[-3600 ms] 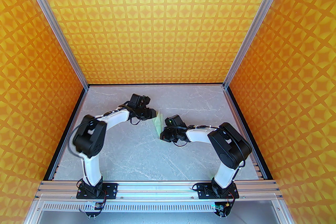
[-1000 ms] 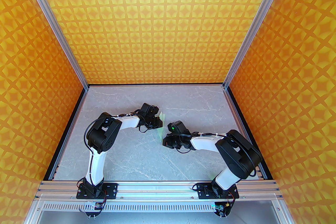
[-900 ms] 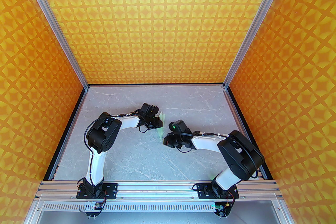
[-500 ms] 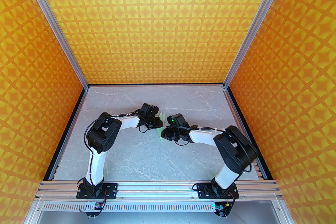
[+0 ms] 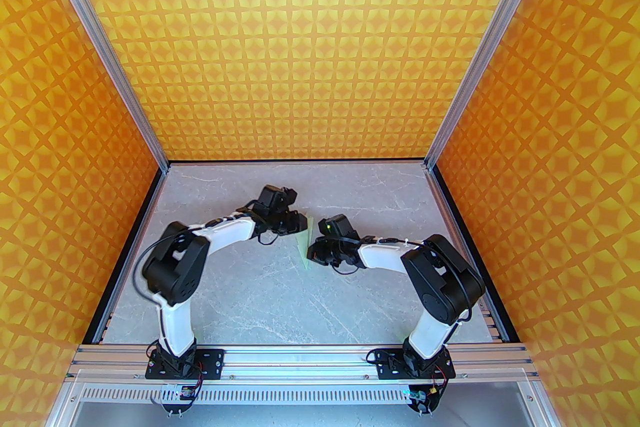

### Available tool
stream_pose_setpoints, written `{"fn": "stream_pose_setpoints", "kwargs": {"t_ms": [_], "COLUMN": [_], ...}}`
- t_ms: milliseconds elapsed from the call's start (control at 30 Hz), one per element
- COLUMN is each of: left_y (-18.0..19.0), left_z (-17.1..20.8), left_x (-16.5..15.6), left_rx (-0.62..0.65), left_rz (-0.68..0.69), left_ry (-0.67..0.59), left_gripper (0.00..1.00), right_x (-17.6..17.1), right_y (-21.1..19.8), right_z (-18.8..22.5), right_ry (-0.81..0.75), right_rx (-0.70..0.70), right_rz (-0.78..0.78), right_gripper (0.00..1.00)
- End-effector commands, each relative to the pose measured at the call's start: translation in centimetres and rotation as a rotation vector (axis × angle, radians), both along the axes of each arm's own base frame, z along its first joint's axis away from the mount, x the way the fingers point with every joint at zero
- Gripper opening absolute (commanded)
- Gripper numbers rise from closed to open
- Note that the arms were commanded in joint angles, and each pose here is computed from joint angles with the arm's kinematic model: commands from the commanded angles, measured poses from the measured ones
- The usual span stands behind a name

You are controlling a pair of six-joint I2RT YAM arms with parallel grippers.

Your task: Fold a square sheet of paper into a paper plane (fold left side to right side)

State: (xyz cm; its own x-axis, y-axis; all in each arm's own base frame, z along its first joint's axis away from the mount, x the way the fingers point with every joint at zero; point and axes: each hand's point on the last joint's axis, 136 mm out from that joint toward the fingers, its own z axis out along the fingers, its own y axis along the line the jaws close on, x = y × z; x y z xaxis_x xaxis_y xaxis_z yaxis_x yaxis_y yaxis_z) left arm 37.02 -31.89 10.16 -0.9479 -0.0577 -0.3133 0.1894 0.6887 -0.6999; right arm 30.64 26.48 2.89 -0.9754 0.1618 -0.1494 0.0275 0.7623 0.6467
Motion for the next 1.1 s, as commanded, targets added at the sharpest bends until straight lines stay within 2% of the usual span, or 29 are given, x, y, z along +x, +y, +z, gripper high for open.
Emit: {"fn": "stream_pose_setpoints", "kwargs": {"t_ms": [0,533,733,867,1067], "left_y": [1.0,0.3,0.0,-1.9,-2.4], "left_z": [-0.6,-2.4,-4.4,-5.4,-7.5], "left_x": [-0.9,-6.5,-6.9,-8.2,-8.9], "left_rx": [0.000,-0.033,-0.019,-0.007,0.025], "left_rz": [0.043,0.078,0.114,0.082,0.086], "left_ry": [0.036,0.106,0.142,0.156,0.193], "left_gripper": [0.25,0.24,0.21,0.19,0.17], "right_x": [1.1,4.8,5.0,4.9,4.8], "right_y": [0.4,2.0,1.5,1.4,1.3], "right_z": [0.5,-0.3,-1.2,-1.4,-1.7], "right_ry": [-0.017,-0.026,-0.017,-0.011,-0.005], "right_rx": [-0.011,-0.042,-0.065,-0.059,-0.053], "right_rz": [0.031,0.091,0.079,0.076,0.065], "right_gripper": [0.08,0.10,0.10,0.10,0.10]}}
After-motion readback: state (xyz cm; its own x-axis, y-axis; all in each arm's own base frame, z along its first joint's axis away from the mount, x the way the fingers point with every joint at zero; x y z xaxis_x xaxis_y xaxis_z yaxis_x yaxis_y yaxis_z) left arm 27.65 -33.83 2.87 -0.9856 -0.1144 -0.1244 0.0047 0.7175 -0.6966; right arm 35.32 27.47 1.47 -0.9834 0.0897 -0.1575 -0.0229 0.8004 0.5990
